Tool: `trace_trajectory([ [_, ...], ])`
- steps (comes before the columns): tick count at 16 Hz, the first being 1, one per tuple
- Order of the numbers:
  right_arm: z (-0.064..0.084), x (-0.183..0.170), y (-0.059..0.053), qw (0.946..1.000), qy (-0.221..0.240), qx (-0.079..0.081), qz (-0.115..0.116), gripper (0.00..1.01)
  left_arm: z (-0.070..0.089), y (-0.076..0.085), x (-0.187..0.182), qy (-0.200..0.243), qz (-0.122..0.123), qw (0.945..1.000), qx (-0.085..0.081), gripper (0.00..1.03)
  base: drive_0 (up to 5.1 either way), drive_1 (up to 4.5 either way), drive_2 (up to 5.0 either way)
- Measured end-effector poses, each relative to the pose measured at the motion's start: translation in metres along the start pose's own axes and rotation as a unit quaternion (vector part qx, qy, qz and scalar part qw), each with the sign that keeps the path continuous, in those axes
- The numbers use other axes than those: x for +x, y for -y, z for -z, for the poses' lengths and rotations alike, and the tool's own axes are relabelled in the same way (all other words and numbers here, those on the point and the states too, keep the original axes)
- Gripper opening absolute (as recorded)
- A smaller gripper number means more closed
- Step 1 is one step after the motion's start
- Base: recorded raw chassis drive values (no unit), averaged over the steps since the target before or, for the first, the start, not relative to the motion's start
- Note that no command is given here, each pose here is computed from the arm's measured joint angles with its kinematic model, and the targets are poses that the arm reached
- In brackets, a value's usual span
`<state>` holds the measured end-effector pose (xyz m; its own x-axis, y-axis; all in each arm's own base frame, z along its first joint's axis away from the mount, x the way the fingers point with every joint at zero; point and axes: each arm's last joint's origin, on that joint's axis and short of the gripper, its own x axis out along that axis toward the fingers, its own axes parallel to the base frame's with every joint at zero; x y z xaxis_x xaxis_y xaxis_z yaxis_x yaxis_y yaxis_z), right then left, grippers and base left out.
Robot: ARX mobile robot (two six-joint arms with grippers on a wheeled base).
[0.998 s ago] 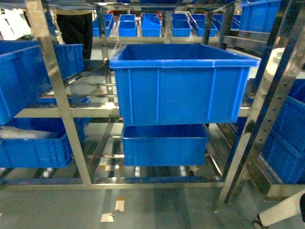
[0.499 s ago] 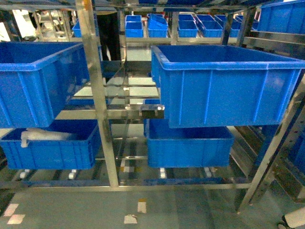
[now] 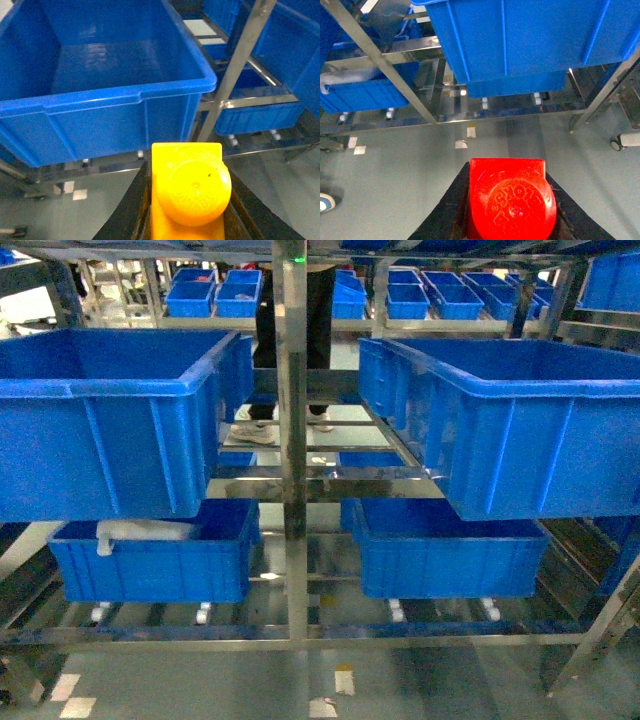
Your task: Sort and place red and yellow blocks in left bins
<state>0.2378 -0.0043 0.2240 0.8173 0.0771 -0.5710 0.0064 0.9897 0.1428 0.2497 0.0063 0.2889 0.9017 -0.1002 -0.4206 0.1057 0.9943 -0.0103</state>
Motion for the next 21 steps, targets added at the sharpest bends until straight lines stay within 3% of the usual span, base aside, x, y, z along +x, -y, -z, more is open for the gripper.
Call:
trace_trajectory([
  [3, 0.0001, -0.0001, -0.0007, 1.0000, 0.000, -0.001, -0.001, 0.28, 0.0006, 0.0018, 0.0003, -0.001, 0.004, 1.0000, 0.001, 0.27, 0.0, 0.94, -1.0],
  [15, 0.0002, 0.0000, -0.0007, 1.0000, -0.001, -0.001, -0.001, 0.28, 0.0000, 0.0016, -0.0002, 0.001, 0.004, 1.0000, 0.001, 0.27, 0.0, 4.27, -4.2],
  [21, 0.0008, 0.0014, -0.0005, 1.0000, -0.004, -0.001, 0.000, 0.28, 0.0012, 0.0016, 0.0014, -0.003, 0.004, 1.0000, 0.001, 0.27, 0.0, 0.00, 0.0],
])
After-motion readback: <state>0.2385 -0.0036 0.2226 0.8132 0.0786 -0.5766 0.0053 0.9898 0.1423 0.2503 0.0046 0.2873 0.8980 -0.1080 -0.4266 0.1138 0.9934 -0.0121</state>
